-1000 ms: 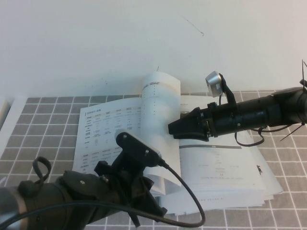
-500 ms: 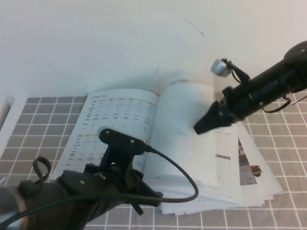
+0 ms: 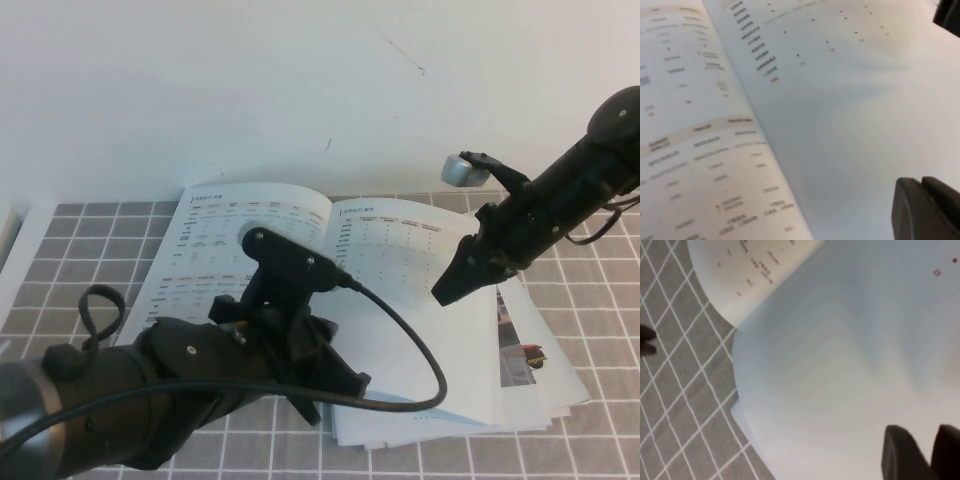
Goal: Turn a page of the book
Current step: Open the closed book
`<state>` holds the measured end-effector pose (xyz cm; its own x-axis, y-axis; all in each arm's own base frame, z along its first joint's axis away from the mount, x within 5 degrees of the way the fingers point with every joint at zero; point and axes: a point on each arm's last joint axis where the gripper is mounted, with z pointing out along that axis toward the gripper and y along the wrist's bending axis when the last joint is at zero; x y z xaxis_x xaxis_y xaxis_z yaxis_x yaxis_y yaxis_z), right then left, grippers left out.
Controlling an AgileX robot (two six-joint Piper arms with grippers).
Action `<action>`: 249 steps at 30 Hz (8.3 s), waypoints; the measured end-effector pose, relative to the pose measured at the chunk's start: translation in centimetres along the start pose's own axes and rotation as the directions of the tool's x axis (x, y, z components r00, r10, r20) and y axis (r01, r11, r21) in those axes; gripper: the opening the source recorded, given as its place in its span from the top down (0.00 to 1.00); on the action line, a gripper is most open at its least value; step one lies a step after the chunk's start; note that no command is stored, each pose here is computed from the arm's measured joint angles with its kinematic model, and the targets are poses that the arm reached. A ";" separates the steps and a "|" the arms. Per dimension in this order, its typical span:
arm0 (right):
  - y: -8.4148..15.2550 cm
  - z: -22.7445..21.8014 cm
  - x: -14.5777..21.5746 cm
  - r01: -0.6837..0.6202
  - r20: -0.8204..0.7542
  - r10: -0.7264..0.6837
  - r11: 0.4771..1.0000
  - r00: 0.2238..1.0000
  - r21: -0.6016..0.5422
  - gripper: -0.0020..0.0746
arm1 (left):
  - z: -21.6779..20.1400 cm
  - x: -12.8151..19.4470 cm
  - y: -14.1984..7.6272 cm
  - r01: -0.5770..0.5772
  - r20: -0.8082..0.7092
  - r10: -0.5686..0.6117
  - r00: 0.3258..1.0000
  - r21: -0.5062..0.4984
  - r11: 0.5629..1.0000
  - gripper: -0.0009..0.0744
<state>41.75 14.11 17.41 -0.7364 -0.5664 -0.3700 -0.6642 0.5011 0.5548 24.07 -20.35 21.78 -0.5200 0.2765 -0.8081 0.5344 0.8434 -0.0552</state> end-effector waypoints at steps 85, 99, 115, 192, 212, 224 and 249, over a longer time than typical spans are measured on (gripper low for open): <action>-5.3 -3.1 3.8 -0.133 -0.195 0.239 0.888 0.951 0.440 0.98 | 6.5 0.4 14.1 0.452 -0.267 -0.442 0.856 -0.026 0.892 0.99; -6.3 -1.4 5.1 -0.195 -0.276 0.320 0.896 0.907 0.398 0.98 | 5.5 1.0 16.4 0.419 -0.300 -0.428 0.852 -0.099 0.903 0.99; -4.6 -1.4 3.5 -0.241 -0.162 0.284 0.941 0.945 0.239 0.98 | 6.2 1.0 12.2 0.407 -0.410 -0.369 0.834 0.006 0.913 0.99; -2.6 1.5 0.0 -0.368 -0.082 0.405 0.885 0.911 0.285 0.44 | 9.6 0.0 13.5 0.620 -0.387 -0.563 0.730 0.029 0.784 0.99; -1.1 2.0 -2.0 -0.338 0.053 0.335 0.940 0.941 0.043 0.44 | 11.2 1.3 13.2 0.642 -0.414 -0.558 0.719 0.088 0.762 0.99; -2.8 1.7 -0.5 -0.323 -0.036 0.346 0.905 0.938 0.277 0.44 | 11.4 1.3 13.1 0.637 -0.412 -0.546 0.729 0.117 0.762 0.99; -2.6 3.5 -2.0 -0.379 0.096 0.380 0.925 0.920 -0.031 0.44 | 11.4 1.3 13.1 0.621 -0.409 -0.529 0.743 0.126 0.774 0.99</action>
<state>44.48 16.25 14.08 -0.9424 -0.2678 -0.2005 -0.3309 0.6579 0.6765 37.95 -14.18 13.34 -0.9418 -0.0527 -0.3319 0.1751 0.7660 -0.6185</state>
